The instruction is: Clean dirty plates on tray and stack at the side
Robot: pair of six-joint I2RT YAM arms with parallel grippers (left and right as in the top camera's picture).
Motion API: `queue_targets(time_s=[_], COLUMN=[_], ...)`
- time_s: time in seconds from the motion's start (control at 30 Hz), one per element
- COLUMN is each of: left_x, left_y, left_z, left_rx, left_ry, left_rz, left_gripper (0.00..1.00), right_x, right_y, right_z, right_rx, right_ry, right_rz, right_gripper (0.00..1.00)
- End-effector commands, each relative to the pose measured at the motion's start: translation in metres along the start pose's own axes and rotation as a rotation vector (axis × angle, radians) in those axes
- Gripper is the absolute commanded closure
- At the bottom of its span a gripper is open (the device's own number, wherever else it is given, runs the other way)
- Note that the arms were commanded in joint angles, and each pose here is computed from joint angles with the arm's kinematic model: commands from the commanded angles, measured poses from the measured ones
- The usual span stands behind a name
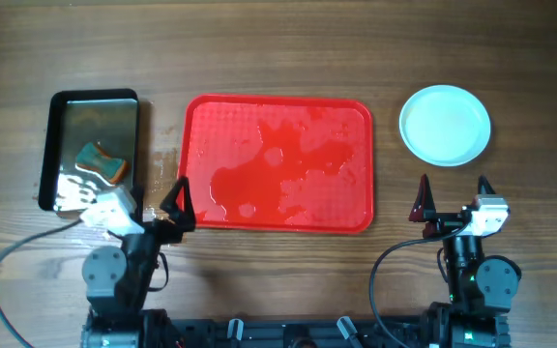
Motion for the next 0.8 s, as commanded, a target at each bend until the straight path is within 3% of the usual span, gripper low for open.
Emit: queue_targets(time_s=[0.0,0.17,0.53,0.77], left_x=[0.0014,0.0010,0.0022,0.0023], left_y=[0.0128,0.0099,0.0174,0.0157], left_z=[0.0030,0.0015,0.0015,0.0067], left_rx=[0.046,0.090,0.346,0.343], left_ry=[0.032,0.069,0.053,0.015], left_rz=[-0.048,-0.149,-0.123,-0.129], left_gripper=[0.00,0.00,0.00,0.00], right_x=[-0.0005,-0.0005,-0.0005,-0.0005], right_y=[-0.0026,-0.0026,-0.0026,-0.0026], right_z=[-0.0009,-0.0009,-0.0009,-0.0009], right_rx=[0.011,0.012,0.011,0.011], right_ry=[0.005,0.005,0.005,0.005], right_rz=[-0.014,-0.014,-0.014,-0.014], right_gripper=[0.00,0.00,0.00,0.00])
Point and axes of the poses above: each gripper's point midway between its finger pads, its own x axis out along the fingers, its own z axis along the line the jaws close on, y = z × x, the point moved 3 cm from there along -x, back along the fingers, and after that the axes turned 7 degrees about x, right-handed, at the moved point
